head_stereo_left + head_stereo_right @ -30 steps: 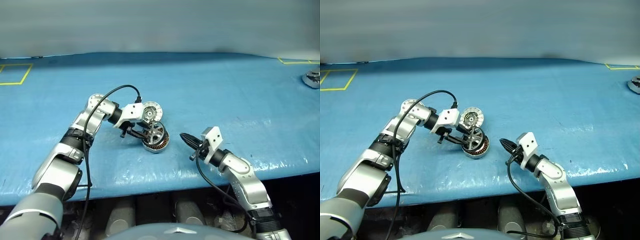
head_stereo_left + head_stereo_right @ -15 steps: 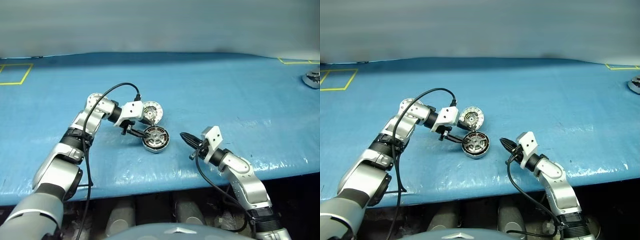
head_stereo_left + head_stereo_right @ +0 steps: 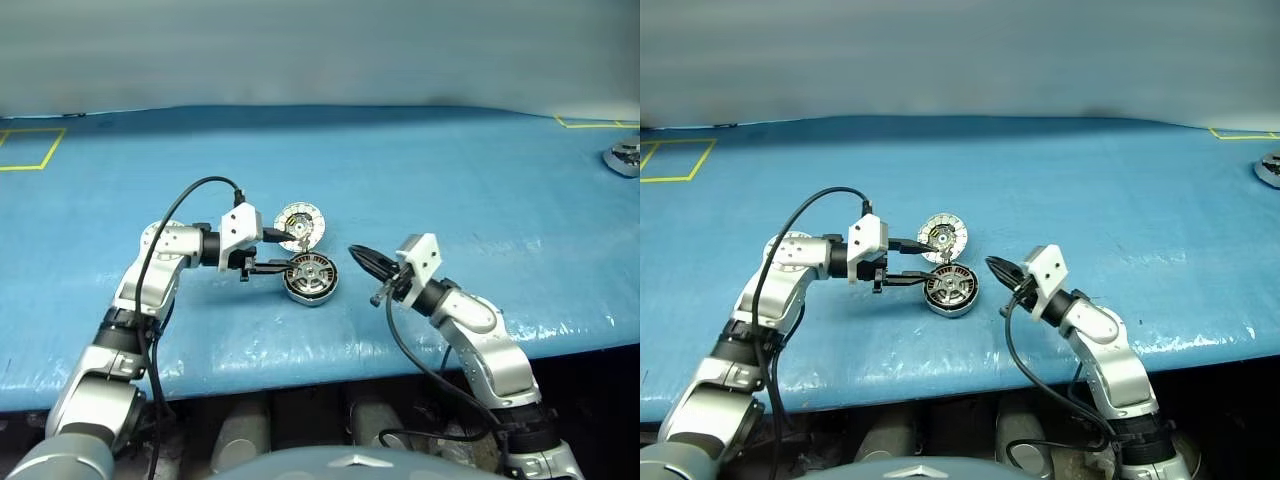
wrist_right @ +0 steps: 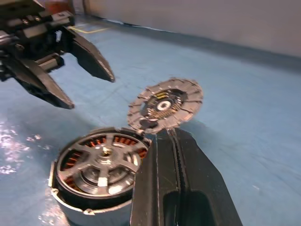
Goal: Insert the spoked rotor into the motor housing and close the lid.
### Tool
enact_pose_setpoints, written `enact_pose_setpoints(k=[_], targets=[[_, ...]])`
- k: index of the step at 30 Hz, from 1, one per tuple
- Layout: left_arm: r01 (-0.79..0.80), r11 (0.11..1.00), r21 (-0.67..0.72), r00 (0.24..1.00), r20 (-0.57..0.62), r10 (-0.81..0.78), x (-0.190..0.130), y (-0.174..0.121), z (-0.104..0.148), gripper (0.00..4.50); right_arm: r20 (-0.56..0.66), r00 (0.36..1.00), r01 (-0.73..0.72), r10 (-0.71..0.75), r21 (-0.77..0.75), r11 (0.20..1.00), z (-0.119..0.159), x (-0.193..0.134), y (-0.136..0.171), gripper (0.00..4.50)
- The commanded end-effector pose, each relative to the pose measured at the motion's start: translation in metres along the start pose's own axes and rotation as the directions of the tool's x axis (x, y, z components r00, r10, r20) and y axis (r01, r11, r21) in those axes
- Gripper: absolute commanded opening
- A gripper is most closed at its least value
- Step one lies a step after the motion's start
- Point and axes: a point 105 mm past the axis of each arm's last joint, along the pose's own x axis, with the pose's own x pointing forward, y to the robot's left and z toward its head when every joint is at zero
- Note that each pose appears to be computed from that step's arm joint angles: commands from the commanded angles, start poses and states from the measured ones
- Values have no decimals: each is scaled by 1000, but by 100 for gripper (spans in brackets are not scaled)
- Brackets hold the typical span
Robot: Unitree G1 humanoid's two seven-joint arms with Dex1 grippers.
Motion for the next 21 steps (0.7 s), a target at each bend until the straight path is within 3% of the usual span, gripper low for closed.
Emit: enact_pose_setpoints(k=[1,8,17,21], targets=[[-85,996,-23,995,48,86,-6,-3,4,244,-14,998,-63,63,-29,998,2,11,10,0],[-178,976,-128,981,59,187,-18,-24,-11,244,-105,968,-229,226,-22,973,-15,22,36,0],[-244,949,-198,966,39,256,-25,-39,-22,244,-310,938,-177,157,-37,984,-63,28,26,0],[-250,945,-213,965,25,261,-24,-43,-26,244,-314,934,-189,171,-27,982,-65,29,30,0]])
